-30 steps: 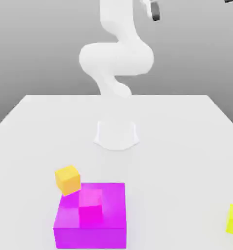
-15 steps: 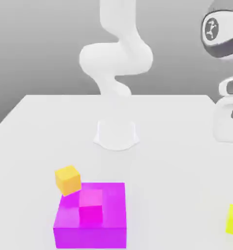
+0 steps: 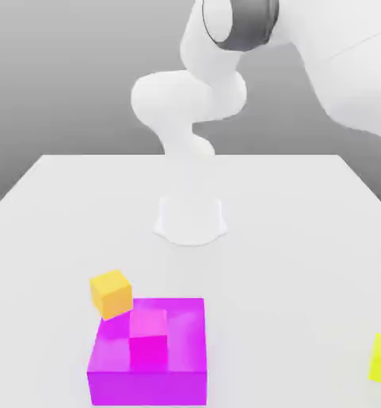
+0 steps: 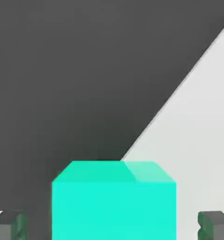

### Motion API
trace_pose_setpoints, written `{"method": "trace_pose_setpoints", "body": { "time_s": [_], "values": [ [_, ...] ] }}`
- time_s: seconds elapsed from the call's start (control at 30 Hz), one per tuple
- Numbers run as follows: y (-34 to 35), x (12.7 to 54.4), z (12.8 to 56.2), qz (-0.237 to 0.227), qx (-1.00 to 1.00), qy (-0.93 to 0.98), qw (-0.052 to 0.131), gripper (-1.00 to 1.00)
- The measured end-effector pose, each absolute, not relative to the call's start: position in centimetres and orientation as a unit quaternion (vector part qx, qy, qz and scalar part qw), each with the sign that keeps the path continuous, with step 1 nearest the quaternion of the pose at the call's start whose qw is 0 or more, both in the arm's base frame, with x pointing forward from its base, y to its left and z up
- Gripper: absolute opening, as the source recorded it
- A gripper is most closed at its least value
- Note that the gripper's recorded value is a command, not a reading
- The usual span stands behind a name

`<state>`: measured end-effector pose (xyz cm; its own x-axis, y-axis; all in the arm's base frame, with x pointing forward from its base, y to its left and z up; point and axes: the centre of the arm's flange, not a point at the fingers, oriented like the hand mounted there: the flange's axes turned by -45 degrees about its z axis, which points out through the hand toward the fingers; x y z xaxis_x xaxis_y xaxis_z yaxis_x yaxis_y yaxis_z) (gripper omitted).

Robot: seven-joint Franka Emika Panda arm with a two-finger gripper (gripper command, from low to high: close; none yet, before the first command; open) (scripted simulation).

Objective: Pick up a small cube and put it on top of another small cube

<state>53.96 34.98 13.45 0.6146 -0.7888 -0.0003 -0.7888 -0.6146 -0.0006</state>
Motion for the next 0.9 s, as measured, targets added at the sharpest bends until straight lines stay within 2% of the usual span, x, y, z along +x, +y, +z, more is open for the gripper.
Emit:
{"method": "trace_pose_setpoints", "body": {
  "time_s": [0.17,0.3,0.47,0.6,0.77,0.9],
  "values": [
    [35.0,54.0,13.7,0.0,-0.898,0.439,0.001,-1.0],
    [34.1,54.2,19.3,-0.001,-0.894,0.447,0.001,-1.0],
    [23.2,55.6,24.0,-0.003,-0.84,0.542,-0.001,-1.0],
    [14.1,54.8,26.9,-0.004,-0.785,0.619,-0.002,-1.0],
    [3.2,51.4,29.7,-0.005,-0.702,0.712,-0.003,-1.0],
    [-4.8,46.9,31.3,-0.004,-0.624,0.781,-0.002,-1.0]
  ]
}}
